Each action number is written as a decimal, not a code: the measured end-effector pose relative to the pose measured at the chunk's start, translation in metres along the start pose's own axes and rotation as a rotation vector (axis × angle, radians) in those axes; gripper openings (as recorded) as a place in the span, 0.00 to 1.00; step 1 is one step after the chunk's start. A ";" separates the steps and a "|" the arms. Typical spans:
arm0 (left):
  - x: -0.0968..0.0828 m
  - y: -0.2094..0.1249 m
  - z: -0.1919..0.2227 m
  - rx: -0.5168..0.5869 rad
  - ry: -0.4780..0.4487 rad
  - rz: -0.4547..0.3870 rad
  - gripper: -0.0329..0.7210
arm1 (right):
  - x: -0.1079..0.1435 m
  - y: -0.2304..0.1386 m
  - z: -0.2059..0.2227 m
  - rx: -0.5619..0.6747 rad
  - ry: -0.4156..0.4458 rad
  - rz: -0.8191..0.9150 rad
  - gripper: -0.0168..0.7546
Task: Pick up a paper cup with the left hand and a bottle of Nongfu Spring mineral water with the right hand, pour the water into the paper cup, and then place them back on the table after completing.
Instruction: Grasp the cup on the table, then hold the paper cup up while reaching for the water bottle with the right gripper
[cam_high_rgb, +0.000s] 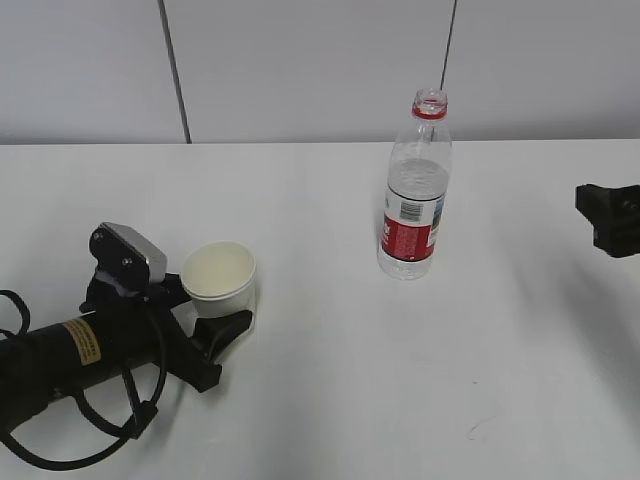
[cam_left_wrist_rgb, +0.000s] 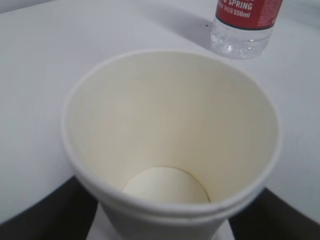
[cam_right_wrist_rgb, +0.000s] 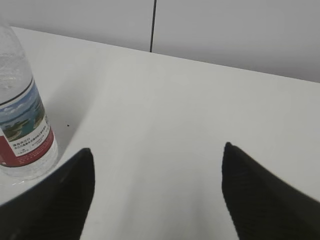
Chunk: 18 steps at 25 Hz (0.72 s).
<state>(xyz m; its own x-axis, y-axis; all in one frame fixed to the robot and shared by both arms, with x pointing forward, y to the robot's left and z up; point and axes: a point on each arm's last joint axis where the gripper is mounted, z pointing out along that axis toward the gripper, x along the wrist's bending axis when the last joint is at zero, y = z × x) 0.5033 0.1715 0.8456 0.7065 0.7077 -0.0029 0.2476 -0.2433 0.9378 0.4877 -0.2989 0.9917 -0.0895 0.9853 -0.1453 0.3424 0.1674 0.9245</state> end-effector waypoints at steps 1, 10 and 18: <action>0.000 0.000 0.000 0.000 0.000 0.000 0.68 | 0.000 0.000 0.000 0.000 0.000 0.000 0.78; 0.000 0.000 0.000 0.000 0.000 0.000 0.66 | 0.023 -0.011 0.021 -0.088 0.226 -0.107 0.78; 0.000 0.000 0.000 0.000 0.000 0.000 0.66 | 0.038 -0.035 0.054 -0.138 0.360 -0.070 0.75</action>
<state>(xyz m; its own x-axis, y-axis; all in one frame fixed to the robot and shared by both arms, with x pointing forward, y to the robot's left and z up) 0.5033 0.1715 0.8456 0.7065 0.7077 -0.0029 0.2476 -0.2433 0.9378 0.5225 -0.2659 0.9346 -0.4391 0.8929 -0.0990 0.1970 0.2032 0.9591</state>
